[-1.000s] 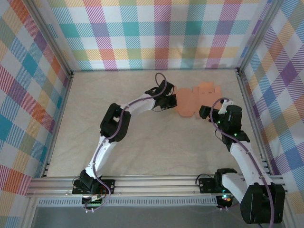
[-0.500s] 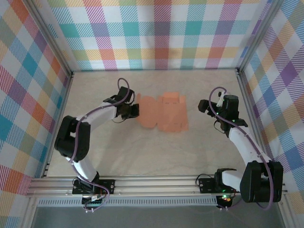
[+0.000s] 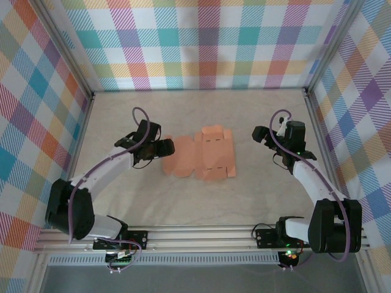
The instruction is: Fold the paper box
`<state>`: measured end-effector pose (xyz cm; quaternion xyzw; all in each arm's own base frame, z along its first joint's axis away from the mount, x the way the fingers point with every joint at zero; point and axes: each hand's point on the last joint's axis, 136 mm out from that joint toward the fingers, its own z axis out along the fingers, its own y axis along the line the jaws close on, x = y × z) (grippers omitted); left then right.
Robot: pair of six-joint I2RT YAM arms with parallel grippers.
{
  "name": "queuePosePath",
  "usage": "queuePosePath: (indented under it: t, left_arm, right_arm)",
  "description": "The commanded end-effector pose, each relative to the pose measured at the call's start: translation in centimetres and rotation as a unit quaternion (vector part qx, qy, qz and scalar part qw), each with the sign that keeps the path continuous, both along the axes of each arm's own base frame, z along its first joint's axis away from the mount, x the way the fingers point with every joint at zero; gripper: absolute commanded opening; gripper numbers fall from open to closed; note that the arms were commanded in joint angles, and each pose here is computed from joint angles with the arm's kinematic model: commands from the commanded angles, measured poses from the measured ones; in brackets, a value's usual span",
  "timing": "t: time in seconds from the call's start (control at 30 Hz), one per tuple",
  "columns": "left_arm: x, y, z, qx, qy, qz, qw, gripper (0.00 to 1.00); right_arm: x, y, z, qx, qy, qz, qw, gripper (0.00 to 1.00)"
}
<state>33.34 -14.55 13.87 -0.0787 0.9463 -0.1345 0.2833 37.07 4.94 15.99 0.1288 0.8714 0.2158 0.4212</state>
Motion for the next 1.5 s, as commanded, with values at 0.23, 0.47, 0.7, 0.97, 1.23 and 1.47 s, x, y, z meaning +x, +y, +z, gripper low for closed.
queuePosePath:
  t: [0.23,0.47,0.7,0.97,1.23,1.47]
  left_arm:
    - [4.1,-8.9,1.2,-0.046,-0.012,-0.080,0.996,1.00]
    - [4.9,-11.4,-5.0,-0.088,0.040,-0.063,0.993,0.87]
    - [4.0,-11.3,-8.9,-0.101,0.080,-0.038,0.991,0.62]
    - [2.8,-10.1,-11.2,-0.084,0.101,-0.018,0.991,0.47]
    - [2.0,-9.4,-12.8,-0.084,0.117,0.000,0.990,0.45]
    - [1.7,-9.2,-12.6,-0.085,0.115,0.003,0.990,0.48]
  right_arm:
    - [-1.7,3.6,-1.3,0.146,0.091,0.033,0.985,1.00]
    - [-2.6,6.6,-3.5,0.262,0.122,0.073,0.955,1.00]
    - [-3.0,8.6,-6.1,0.267,0.156,0.102,0.946,1.00]
    - [-2.5,11.0,-7.9,0.259,0.163,0.130,0.943,0.94]
    - [-1.7,12.2,-9.5,0.265,0.181,0.139,0.937,0.58]
    - [-1.4,12.8,-9.4,0.264,0.180,0.152,0.935,0.26]
